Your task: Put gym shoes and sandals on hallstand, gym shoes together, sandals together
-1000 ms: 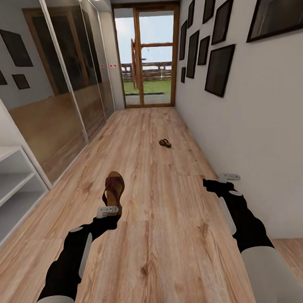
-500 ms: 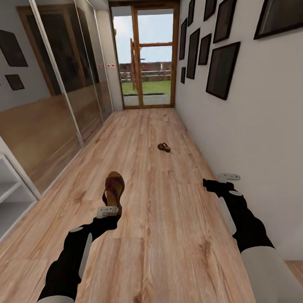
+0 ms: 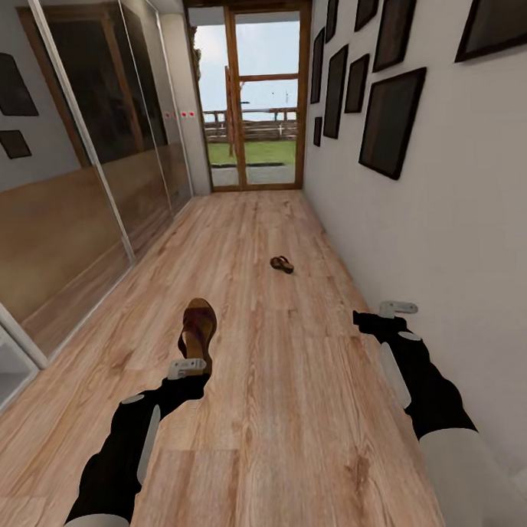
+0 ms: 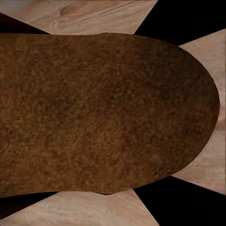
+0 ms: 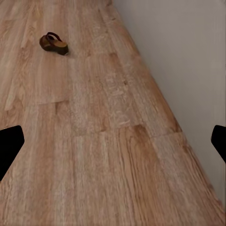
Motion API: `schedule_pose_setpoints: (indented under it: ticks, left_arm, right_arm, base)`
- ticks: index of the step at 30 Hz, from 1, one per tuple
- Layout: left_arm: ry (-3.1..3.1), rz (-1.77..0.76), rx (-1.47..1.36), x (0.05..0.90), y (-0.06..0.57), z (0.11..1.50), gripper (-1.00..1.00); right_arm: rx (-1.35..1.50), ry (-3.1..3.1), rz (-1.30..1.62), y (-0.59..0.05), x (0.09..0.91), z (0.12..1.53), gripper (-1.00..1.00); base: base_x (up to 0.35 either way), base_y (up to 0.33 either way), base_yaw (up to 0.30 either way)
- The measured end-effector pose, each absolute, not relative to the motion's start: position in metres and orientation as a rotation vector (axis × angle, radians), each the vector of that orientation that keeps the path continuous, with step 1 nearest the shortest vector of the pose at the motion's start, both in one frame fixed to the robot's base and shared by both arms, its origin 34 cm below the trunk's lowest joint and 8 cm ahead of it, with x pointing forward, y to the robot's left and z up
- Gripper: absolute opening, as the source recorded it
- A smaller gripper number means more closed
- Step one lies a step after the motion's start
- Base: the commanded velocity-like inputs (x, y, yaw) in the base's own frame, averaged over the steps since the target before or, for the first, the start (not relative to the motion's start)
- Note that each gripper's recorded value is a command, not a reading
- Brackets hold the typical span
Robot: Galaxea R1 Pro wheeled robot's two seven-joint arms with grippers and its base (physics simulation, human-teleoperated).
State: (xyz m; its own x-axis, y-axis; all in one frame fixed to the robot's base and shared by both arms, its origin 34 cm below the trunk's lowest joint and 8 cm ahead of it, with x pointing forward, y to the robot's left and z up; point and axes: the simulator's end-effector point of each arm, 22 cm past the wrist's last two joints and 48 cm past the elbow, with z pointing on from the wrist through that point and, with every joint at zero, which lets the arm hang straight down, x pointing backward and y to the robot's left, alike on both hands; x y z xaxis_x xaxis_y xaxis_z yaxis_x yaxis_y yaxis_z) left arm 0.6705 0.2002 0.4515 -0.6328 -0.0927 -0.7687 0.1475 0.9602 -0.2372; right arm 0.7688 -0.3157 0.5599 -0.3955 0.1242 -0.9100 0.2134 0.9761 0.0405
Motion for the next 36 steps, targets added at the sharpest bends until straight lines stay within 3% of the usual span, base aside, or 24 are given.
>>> schedule_pose_setpoints:
  ticks: [7, 10, 14, 26, 36]
  left_arm:
    - [2.229, -0.35, 0.038, 0.67, 0.2, 0.451, -1.0]
    - [2.23, -0.35, 0.038, 0.67, 0.2, 0.451, -1.0]
    - [2.229, -0.35, 0.038, 0.67, 0.2, 0.451, -1.0]
    - [2.23, -0.35, 0.038, 0.67, 0.2, 0.451, -1.0]
    - [2.229, -0.351, 0.04, 0.671, 0.2, 0.451, -1.0]
  right_arm:
    - [0.206, 1.987, -0.081, -0.302, 0.77, 0.56, 1.0]
    - [-0.049, 1.997, -0.023, -0.222, 0.771, 0.558, 1.0]
    - [-0.166, 1.999, -0.004, -0.188, 0.767, 0.553, 1.0]
    - [-0.196, 2.01, 0.016, -0.179, 0.764, 0.547, 1.0]
    - [-0.26, 2.016, 0.215, -0.143, 0.756, 0.545, 1.0]
  base:
    - [0.348, -0.094, 0.0]
    - [0.347, -0.094, 0.0]
    - [0.347, -0.094, 0.0]
    - [0.348, -0.094, 0.0]
    - [0.347, -0.094, 0.0]
